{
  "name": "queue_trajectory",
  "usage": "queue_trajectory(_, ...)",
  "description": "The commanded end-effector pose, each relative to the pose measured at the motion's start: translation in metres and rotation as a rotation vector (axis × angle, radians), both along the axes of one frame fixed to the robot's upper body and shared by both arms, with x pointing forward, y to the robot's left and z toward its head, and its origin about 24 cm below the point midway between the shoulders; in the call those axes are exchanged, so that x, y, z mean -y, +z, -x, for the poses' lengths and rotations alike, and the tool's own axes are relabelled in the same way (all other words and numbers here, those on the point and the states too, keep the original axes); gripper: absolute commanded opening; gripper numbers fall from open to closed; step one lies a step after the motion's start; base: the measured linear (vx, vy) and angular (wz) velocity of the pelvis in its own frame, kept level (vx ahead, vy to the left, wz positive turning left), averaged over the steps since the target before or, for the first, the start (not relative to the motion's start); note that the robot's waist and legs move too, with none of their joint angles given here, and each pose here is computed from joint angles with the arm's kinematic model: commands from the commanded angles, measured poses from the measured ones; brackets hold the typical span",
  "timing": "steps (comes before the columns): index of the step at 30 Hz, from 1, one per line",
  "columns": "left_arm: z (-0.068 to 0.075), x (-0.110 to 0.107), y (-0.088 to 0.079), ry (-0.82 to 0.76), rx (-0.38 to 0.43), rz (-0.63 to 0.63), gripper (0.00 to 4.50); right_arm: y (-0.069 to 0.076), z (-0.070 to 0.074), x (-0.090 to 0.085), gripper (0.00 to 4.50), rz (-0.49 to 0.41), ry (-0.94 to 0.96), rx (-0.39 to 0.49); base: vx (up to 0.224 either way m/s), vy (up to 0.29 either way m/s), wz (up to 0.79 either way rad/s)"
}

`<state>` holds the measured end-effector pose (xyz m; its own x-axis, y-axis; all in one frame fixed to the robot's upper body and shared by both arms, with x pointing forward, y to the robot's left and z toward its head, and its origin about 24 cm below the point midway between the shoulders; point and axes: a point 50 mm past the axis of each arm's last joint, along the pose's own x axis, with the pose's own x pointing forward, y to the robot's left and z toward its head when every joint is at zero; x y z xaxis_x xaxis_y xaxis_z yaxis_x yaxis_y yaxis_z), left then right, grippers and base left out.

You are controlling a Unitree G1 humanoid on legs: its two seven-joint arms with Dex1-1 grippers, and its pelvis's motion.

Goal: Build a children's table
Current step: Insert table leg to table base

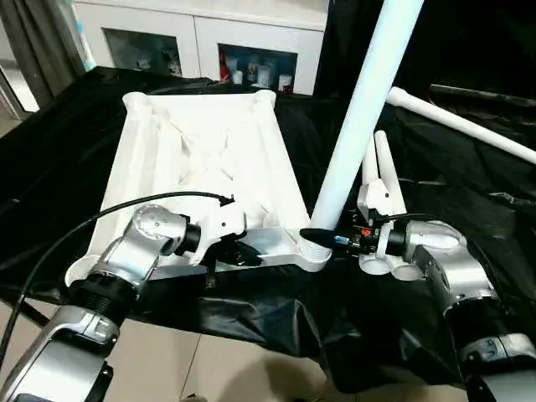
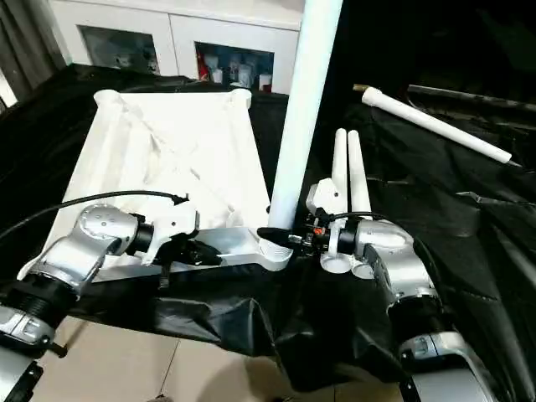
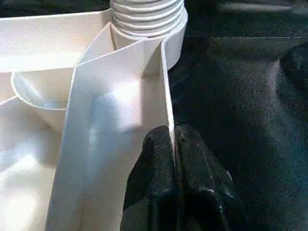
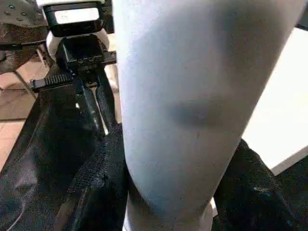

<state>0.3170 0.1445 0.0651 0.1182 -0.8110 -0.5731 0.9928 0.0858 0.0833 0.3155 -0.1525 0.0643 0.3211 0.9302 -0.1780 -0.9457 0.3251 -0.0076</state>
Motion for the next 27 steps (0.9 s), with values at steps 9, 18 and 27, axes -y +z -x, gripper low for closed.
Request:
queue_trajectory(9,0.001,0.003,0.014,-0.046,0.045,0.034,0.0,-0.048,0.008,0.017,1.88,0.138,-0.135,-0.193,0.0,0.0,0.0)
queue_trajectory(18,-0.022,0.008,0.02,0.296,0.099,0.099,0.0,-0.06,-0.017,0.003,1.88,0.156,-0.594,-0.198,0.0,0.0,0.0)
queue_trajectory(27,-0.036,0.05,0.013,0.657,0.101,0.075,0.0,-0.075,-0.026,-0.058,1.88,0.186,-0.882,-0.319,0.0,0.0,0.0)
